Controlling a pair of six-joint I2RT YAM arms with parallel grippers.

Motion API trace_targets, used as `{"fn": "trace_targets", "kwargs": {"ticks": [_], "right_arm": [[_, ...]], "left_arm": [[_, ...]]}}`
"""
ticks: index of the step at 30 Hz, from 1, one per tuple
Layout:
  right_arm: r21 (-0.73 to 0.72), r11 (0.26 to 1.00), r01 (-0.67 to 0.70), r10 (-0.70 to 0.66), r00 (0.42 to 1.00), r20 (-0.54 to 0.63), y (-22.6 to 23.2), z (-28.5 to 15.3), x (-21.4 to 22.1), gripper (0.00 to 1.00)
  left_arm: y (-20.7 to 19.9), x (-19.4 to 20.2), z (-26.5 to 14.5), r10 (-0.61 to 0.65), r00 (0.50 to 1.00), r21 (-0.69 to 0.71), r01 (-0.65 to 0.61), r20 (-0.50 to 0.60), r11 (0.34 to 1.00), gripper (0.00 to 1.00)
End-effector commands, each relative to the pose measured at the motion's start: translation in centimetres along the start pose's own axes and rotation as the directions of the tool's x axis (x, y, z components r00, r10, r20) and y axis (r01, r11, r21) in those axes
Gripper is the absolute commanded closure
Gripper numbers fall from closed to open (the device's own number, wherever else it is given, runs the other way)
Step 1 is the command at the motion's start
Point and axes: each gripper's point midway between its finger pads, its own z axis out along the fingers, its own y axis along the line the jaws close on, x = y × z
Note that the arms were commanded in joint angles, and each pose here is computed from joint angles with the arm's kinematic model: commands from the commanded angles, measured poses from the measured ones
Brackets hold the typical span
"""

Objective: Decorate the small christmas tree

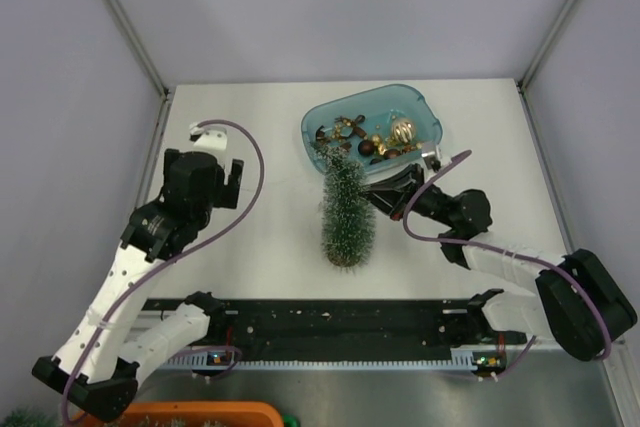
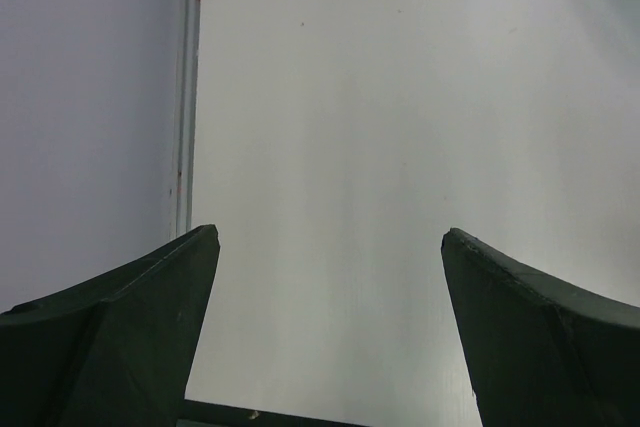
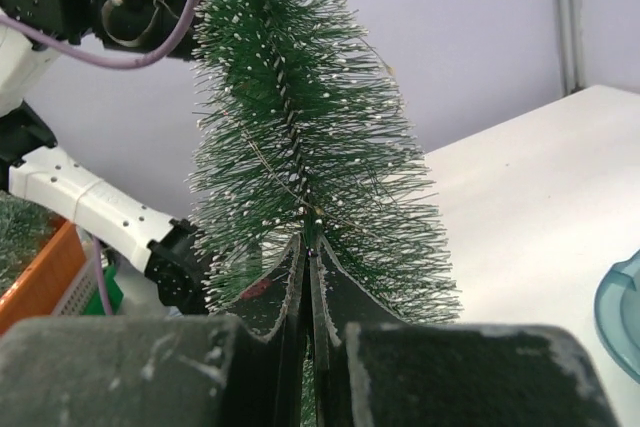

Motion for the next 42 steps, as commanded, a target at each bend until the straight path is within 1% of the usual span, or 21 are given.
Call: {"fn": "trace_targets", "kwargs": {"ticks": [1,3,6,9,11,14,16,19,21,24,25,27,29,31,34,36,37,39,40,42], "right_arm": [[-0.103,0.946,0.308,-0.271,0.923,0.273,4.5,-1.0,-7.0,1.0],[-0.091,0.946,0.312,-0.277,0.921,0.274,4.3,-1.3,-7.2,1.0],[-0.081,0.947,0.311,-0.28,0.921,0.27,4.2,-1.6,-7.1,1.0],[-0.083,0.948,0.306,-0.275,0.925,0.263,4.2,-1.5,-7.1,1.0],[-0.084,0.949,0.304,-0.273,0.926,0.261,4.1,-1.5,-7.1,1.0],[-0.089,0.949,0.303,-0.273,0.929,0.25,4.1,-1.5,-6.8,1.0],[-0.092,0.951,0.295,-0.267,0.935,0.236,3.9,-1.4,-6.4,1.0],[-0.091,0.953,0.288,-0.263,0.939,0.222,3.7,-1.5,-6.1,1.0],[-0.094,0.953,0.289,-0.265,0.94,0.214,3.7,-1.5,-5.9,1.0],[-0.094,0.953,0.287,-0.263,0.942,0.208,3.6,-1.4,-5.7,1.0],[-0.095,0.954,0.286,-0.262,0.943,0.206,3.6,-1.4,-5.7,1.0],[-0.097,0.953,0.286,-0.262,0.943,0.206,3.6,-1.4,-5.7,1.0],[-0.097,0.953,0.286,-0.263,0.943,0.204,3.7,-1.5,-5.6,1.0],[-0.097,0.955,0.281,-0.258,0.945,0.201,3.7,-1.5,-5.5,1.0],[-0.095,0.956,0.279,-0.257,0.947,0.192,3.6,-1.6,-5.4,1.0],[-0.095,0.957,0.275,-0.254,0.948,0.19,3.6,-1.6,-5.4,1.0],[-0.093,0.958,0.273,-0.252,0.949,0.189,3.6,-1.6,-5.4,1.0],[-0.093,0.958,0.273,-0.252,0.949,0.19,3.6,-1.5,-5.4,1.0],[-0.094,0.958,0.27,-0.25,0.95,0.188,3.6,-1.5,-5.4,1.0],[-0.092,0.958,0.271,-0.25,0.95,0.188,3.6,-1.5,-5.4,1.0]], "left_arm": [[-0.4,2.0,-0.9,0.097,0.995,0.085,-0.098,0.019,0.991,0.01],[-0.2,2.4,-0.9,0.107,0.994,0.08,-0.109,0.037,0.991,0.01],[0.3,2.8,-0.9,0.076,0.997,0.047,-0.076,0.01,0.996,0.01],[1.1,2.3,-0.9,0.033,0.999,0.0,-0.033,0.012,0.999,0.01],[1.6,1.3,-1.2,0.008,0.999,-0.014,-0.008,0.035,1.0,0.01],[1.3,-0.7,-2.0,-0.03,0.997,0.028,0.028,0.069,0.999,0.01],[0.9,-2.8,-2.5,-0.053,0.993,0.068,0.046,0.103,0.997,0.01],[-0.6,-6.1,-3.7,-0.08,0.985,0.186,0.05,0.155,0.981,0.01],[-1.8,-8.8,-5.3,-0.104,0.973,0.292,0.041,0.206,0.956,0.01],[-4.4,-11.0,-8.2,-0.115,0.959,0.479,-0.024,0.259,0.877,0.01],[-5.5,-11.2,-9.1,-0.113,0.957,0.545,-0.053,0.268,0.837,0.01],[-7.0,-10.8,-9.8,-0.107,0.96,0.62,-0.081,0.26,0.78,0.02],[-8.2,-10.0,-9.8,-0.101,0.965,0.664,-0.088,0.241,0.743,0.02],[-9.3,-9.1,-10.1,-0.097,0.969,0.709,-0.096,0.227,0.699,0.04],[-11.2,-8.1,-11.7,-0.082,0.969,0.799,-0.142,0.232,0.585,0.05],[-12.5,-7.8,-12.6,-0.081,0.972,0.85,-0.149,0.219,0.504,0.05],[-13.2,-7.7,-13.2,-0.075,0.973,0.876,-0.16,0.217,0.455,0.05],[-14.6,-7.5,-13.6,-0.059,0.976,0.906,-0.169,0.208,0.388,0.12],[-15.2,-7.6,-14.2,-0.05,0.975,0.922,-0.186,0.215,0.341,0.14],[-16.4,-7.8,-15.3,-0.039,0.975,0.943,-0.199,0.217,0.266,0.2]]}}
